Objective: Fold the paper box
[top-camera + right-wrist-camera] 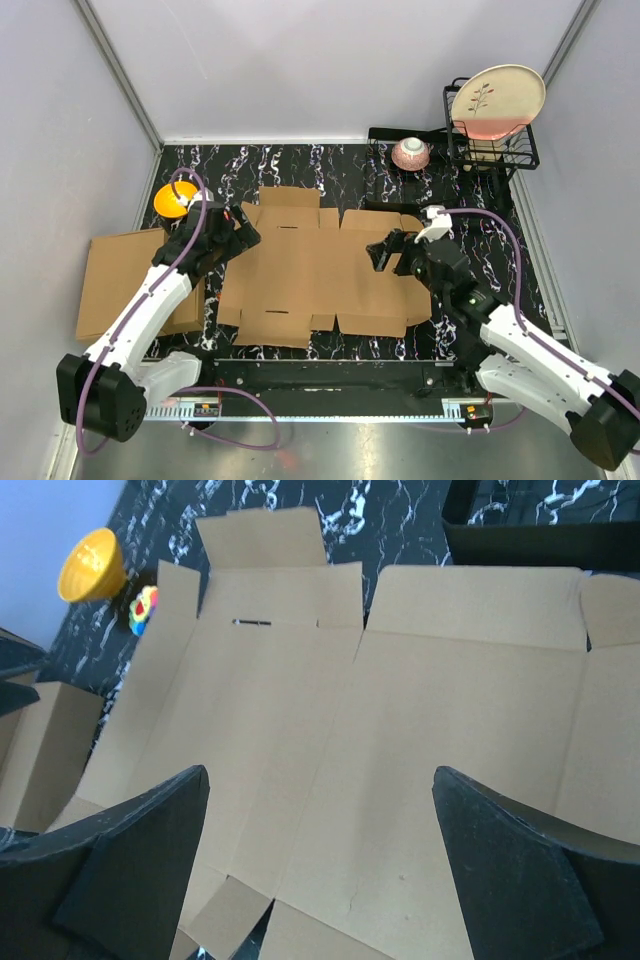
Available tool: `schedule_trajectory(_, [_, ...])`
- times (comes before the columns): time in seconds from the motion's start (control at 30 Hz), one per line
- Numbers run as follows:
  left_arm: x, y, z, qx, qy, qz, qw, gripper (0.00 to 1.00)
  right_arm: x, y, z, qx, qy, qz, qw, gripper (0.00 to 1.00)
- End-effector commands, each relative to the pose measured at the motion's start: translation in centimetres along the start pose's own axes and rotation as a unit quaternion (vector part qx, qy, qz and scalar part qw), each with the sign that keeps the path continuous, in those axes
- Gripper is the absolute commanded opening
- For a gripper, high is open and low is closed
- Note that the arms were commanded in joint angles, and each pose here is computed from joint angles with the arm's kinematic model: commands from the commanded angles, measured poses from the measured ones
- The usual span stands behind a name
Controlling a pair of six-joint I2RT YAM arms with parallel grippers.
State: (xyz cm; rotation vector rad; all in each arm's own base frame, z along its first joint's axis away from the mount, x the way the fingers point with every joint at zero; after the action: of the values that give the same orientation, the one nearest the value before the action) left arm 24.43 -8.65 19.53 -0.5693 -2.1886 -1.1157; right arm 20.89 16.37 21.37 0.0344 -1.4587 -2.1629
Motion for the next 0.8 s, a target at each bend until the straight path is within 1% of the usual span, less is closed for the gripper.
schedule_trajectory(0.0, [-0.4, 1.2, 1.1, -0.003, 0.05, -0.025, 0.998, 0.99, -1.1, 0.9, 1.3, 0.006, 0.025, 0.004, 1.0, 0.99])
schedule_trajectory(0.07, [-1.7, 1.3, 2.5, 0.009, 0.092, -0.008, 0.996, 0.99, -1.4, 0.7, 1.5, 0.003, 0.029, 0.01, 1.0, 1.0])
schedule_trajectory(0.1, [-2.2, 1.7, 2.6, 0.008, 0.096, -0.001, 0.995, 0.95, -1.6, 0.6, 1.5, 0.002, 0.029, 0.012, 1.0, 1.0])
schedule_trajectory(0.13, [-3.6, 1.8, 3.3, 0.013, 0.112, 0.023, 0.993, 0.91, -1.7, 0.5, 1.6, 0.001, 0.034, 0.015, 0.999, 1.0])
schedule_trajectory(0.17, [-4.2, 1.9, 3.7, 0.018, 0.124, 0.038, 0.991, 0.89, -1.8, 0.5, 1.7, -0.002, 0.037, 0.016, 0.999, 1.0])
schedule_trajectory(0.2, [-4.7, 2.5, 3.5, 0.018, 0.119, 0.047, 0.992, 0.88, -1.9, 0.5, 2.0, -0.004, 0.045, 0.015, 0.999, 1.0])
schedule_trajectory(0.23, [-5.8, 2.4, 3.8, 0.026, 0.117, 0.073, 0.99, 0.85, -1.8, 0.4, 2.2, -0.006, 0.056, 0.018, 0.998, 1.0])
schedule_trajectory(0.27, [-6.3, 2.5, 3.7, 0.027, 0.109, 0.077, 0.991, 0.85, -1.8, 0.4, 2.4, -0.008, 0.063, 0.017, 0.998, 1.0])
schedule_trajectory(0.33, [-7.3, 2.4, 3.4, 0.024, 0.086, 0.094, 0.992, 0.78, -1.6, 0.5, 2.8, -0.008, 0.079, 0.014, 0.997, 1.0])
schedule_trajectory(0.47, [-8.0, 2.2, 3.8, 0.003, 0.077, 0.087, 0.993, 0.79, -1.1, 0.8, 3.0, -0.003, 0.091, 0.009, 0.996, 1.0])
schedule_trajectory(0.63, [-9.1, 0.3, 4.5, -0.005, 0.066, 0.125, 0.99, 0.79, -0.8, 0.3, 2.4, 0.002, 0.084, 0.008, 0.996, 1.0])
schedule_trajectory(0.7, [-9.5, -0.1, 4.5, -0.002, 0.052, 0.129, 0.99, 0.78, -0.8, 0.0, 2.3, 0.002, 0.084, 0.01, 0.996, 1.0])
schedule_trajectory(0.77, [-9.9, -0.5, 4.8, -0.006, 0.059, 0.14, 0.988, 0.77, -0.8, 0.0, 2.3, -0.002, 0.083, 0.011, 0.996, 1.0])
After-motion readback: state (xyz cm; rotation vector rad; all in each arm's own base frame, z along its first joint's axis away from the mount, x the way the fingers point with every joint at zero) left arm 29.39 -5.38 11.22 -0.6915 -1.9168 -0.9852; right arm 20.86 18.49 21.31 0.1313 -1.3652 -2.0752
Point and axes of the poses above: each gripper's point midway between its finger pads, its own x axis back along the fingers, its own z axis along the line the jaws close on, y = z × x, the point moved 6 cm from there along x, back along the fingers, and after that the axes turned 3 degrees about x, right-handed, at the moved point
